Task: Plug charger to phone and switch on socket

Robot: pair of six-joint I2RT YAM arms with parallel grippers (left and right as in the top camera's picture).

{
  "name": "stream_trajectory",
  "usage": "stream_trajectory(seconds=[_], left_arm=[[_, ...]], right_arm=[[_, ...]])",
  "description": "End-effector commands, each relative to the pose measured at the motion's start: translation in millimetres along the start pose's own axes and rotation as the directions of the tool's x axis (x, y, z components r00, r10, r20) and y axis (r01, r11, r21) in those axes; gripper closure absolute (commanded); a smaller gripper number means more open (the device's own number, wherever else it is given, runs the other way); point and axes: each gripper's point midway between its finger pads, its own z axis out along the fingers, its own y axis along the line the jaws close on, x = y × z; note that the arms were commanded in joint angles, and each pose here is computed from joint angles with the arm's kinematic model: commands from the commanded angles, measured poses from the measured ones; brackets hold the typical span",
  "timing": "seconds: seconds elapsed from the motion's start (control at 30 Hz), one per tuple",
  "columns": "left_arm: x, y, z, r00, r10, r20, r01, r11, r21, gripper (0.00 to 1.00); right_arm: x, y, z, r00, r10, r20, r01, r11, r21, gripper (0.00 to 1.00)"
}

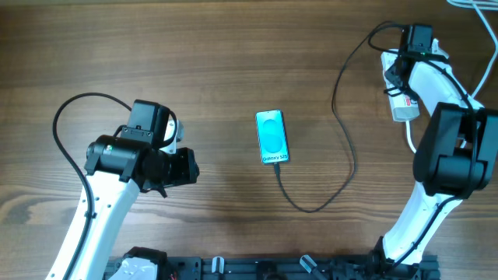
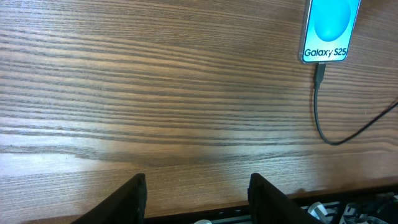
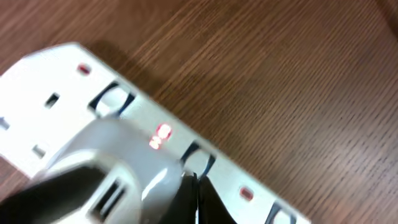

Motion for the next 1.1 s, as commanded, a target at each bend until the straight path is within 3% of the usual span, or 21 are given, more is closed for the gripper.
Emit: stream_trajectory(seconds=[0.0, 0.23, 0.47, 0.67, 0.83, 0.93, 0.97, 1.0, 1.07], left_arm=[[-2, 2, -4, 1.0, -0.006, 0.023, 0.006, 1.0, -0.009, 0.48], [-2, 1, -4, 1.0, -0.005, 0.024, 0.006, 1.0, -0.008, 0.51], [-5, -1, -8, 0.999, 0.001, 0.053, -0.001, 1.0, 0.002, 0.54], [-4, -8, -45, 0.97, 0.032, 0.24, -0.048, 0.997, 0.062, 0.56], [19, -13, -105, 0.859, 0.053, 0.509, -0.14, 0.981, 0.135, 0.53], [35, -13, -129, 0.787, 0.051, 0.615, -0.186, 0.97, 0.158, 0.4], [40, -13, -135, 0.763, 0.049, 0.645, -0.2, 0.966, 0.163, 0.25], [44, -12, -139, 0.748, 0.047, 0.662, -0.208, 0.964, 0.166, 0.0], [47, -11, -140, 0.744, 0.047, 0.666, -0.21, 0.963, 0.167, 0.0]], right_arm=[[27, 29, -16, 0.995, -0.069, -0.078, 0.061, 0.993, -0.104, 0.95], [-29, -20, -123, 0.989, 0.105, 0.104, -0.101, 0.994, -0.045, 0.95], [-39, -75, -258, 0.959, 0.2, 0.199, -0.162, 0.968, -0.192, 0.95], [-18, -150, -371, 0.889, 0.319, 0.327, -0.198, 0.914, -0.354, 0.95], [38, -219, -421, 0.855, 0.367, 0.367, -0.203, 0.888, -0.413, 0.94], [73, -248, -424, 0.865, 0.353, 0.357, -0.202, 0.895, -0.397, 0.79], [83, -255, -423, 0.872, 0.343, 0.348, -0.201, 0.901, -0.383, 0.71], [93, -262, -421, 0.882, 0.329, 0.336, -0.199, 0.909, -0.366, 0.53], [107, -269, -414, 0.904, 0.297, 0.307, -0.193, 0.926, -0.325, 0.29]])
